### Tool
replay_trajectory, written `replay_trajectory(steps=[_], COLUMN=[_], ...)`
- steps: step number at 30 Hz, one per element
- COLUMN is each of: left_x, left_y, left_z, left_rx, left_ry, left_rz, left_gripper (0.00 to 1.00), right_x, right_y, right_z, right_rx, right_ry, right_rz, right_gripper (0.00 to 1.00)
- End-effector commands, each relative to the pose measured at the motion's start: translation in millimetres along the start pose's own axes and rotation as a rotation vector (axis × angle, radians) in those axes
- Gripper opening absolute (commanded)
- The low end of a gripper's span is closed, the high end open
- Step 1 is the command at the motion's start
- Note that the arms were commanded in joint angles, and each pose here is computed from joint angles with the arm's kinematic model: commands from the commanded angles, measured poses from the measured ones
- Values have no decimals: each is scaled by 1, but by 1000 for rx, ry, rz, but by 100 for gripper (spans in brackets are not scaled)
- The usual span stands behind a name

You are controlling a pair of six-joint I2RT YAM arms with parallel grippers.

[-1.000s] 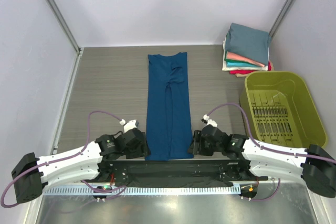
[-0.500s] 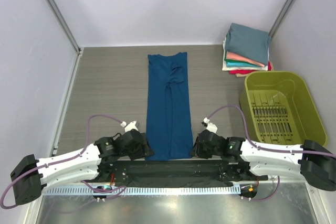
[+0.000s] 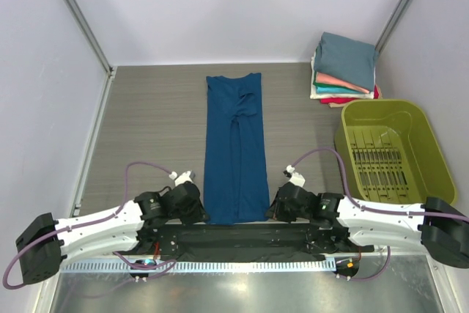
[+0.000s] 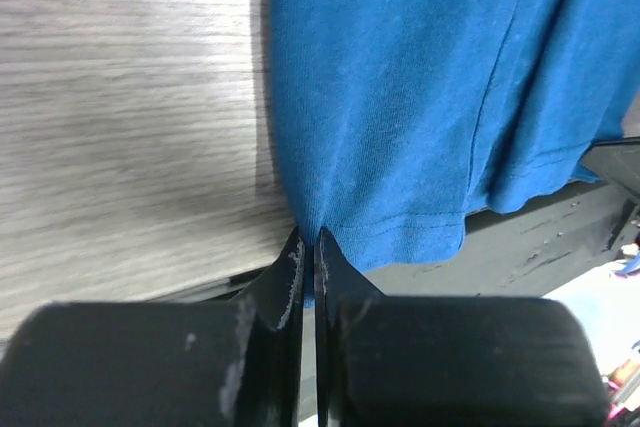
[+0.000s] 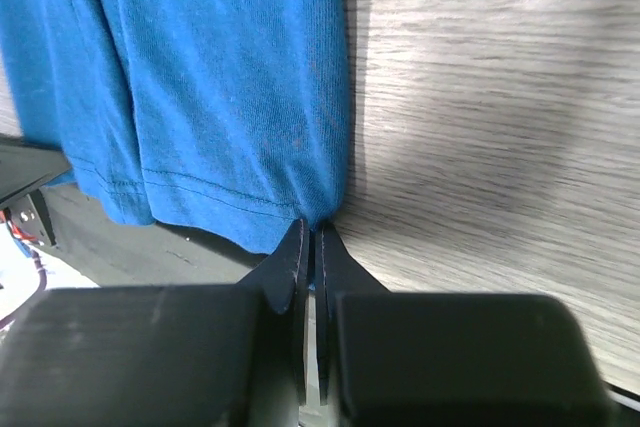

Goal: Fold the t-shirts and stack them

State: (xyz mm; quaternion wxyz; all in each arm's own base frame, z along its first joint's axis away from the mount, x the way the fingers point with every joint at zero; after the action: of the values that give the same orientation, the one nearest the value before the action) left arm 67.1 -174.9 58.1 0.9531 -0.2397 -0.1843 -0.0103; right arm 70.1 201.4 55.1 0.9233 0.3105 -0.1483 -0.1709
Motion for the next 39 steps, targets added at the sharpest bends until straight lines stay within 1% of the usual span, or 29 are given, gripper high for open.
replay_trajectory(steps=[1, 2, 3, 6, 7, 8, 9, 10, 11, 13, 14, 16, 17, 20, 21, 23, 24, 25, 27, 28, 29, 30, 31, 33, 34, 36, 37, 39], left_x=[18, 19, 28, 49, 53, 64, 69, 77, 86, 103, 110, 135, 143, 174, 192, 209, 219, 233, 250, 254, 265, 272, 278, 293, 295, 309, 310, 322], left_y=[-21, -18, -18, -20, -17, -28, -29, -33, -41, -43, -42, -45, -45, -42, -40, -42, -37, -44, -42, -38, -43, -39, -37, -37, -32, -31, -26, -27], left_z=[19, 24, 28, 40, 39, 45, 47, 47, 50, 52, 50, 55, 54, 47, 45, 43, 35, 39, 34, 23, 24, 21, 12, 8, -3, -7, -18, -22], left_rx=[-23, 14, 46, 135, 170, 156, 165, 167, 159, 187, 209, 216, 220, 219, 230, 224, 253, 245, 266, 285, 277, 276, 280, 261, 270, 256, 259, 225], left_ry=[-33, -29, -73, -148, -146, -174, -188, -205, -221, -255, -257, -302, -309, -310, -323, -322, -307, -330, -330, -296, -314, -316, -301, -313, -286, -284, -255, -255], left_rz=[-29, -42, -74, -141, -165, -169, -200, -200, -204, -222, -231, -238, -237, -211, -186, -197, -188, -190, -191, -187, -180, -163, -156, -146, -140, -125, -115, -109], left_gripper=[0, 0, 0, 0, 0, 0, 0, 0, 0, 0, 0, 0, 0, 0, 0, 0, 0, 0, 0, 0, 0, 0, 0, 0, 0, 0, 0, 0], right_x=[10, 15, 19, 30, 36, 41, 45, 57, 66, 81, 100, 114, 130, 155, 162, 174, 184, 189, 204, 208, 214, 218, 225, 236, 240, 248, 255, 259], right_y=[15, 20, 29, 42, 44, 56, 59, 62, 76, 84, 94, 102, 112, 127, 127, 136, 136, 137, 140, 141, 148, 145, 144, 145, 145, 146, 148, 146], right_z=[8, 10, 14, 15, 15, 17, 14, 13, 16, 14, 18, 15, 19, 15, 14, 9, 7, 5, -2, -5, -5, -14, -15, -22, -24, -32, -32, -41], right_rx=[7, 12, 29, 34, 25, 41, 20, 7, 25, 11, 21, 21, 29, 18, 8, 4, -3, -5, -13, -11, 3, -14, -21, -21, -22, -22, -15, -15], right_ry=[-64, -93, -109, -174, -192, -207, -216, -242, -258, -279, -317, -329, -361, -386, -389, -390, -403, -404, -412, -412, -417, -403, -409, -408, -409, -401, -407, -383], right_rz=[24, 30, 33, 65, 89, 103, 120, 142, 146, 155, 154, 164, 176, 189, 202, 210, 210, 211, 207, 205, 204, 203, 196, 188, 187, 179, 174, 168], right_gripper=[1, 1, 1, 1, 1, 1, 1, 1, 1, 1, 1, 1, 1, 1, 1, 1, 1, 1, 1, 1, 1, 1, 1, 1, 1, 1, 1, 1])
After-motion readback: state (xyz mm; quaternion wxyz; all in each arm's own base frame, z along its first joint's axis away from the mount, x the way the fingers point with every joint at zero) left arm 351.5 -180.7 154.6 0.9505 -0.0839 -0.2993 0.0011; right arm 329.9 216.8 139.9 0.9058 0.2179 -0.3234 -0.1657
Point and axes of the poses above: each gripper's point midway between its finger pads, its own z axis back along the fingers, its own y axis along the line the jaws close on, x = y × z, the point moved 5 cm from there along z, back along the fingers, and after that the axes turned 12 degrees about -z, right-handed, at the moved point
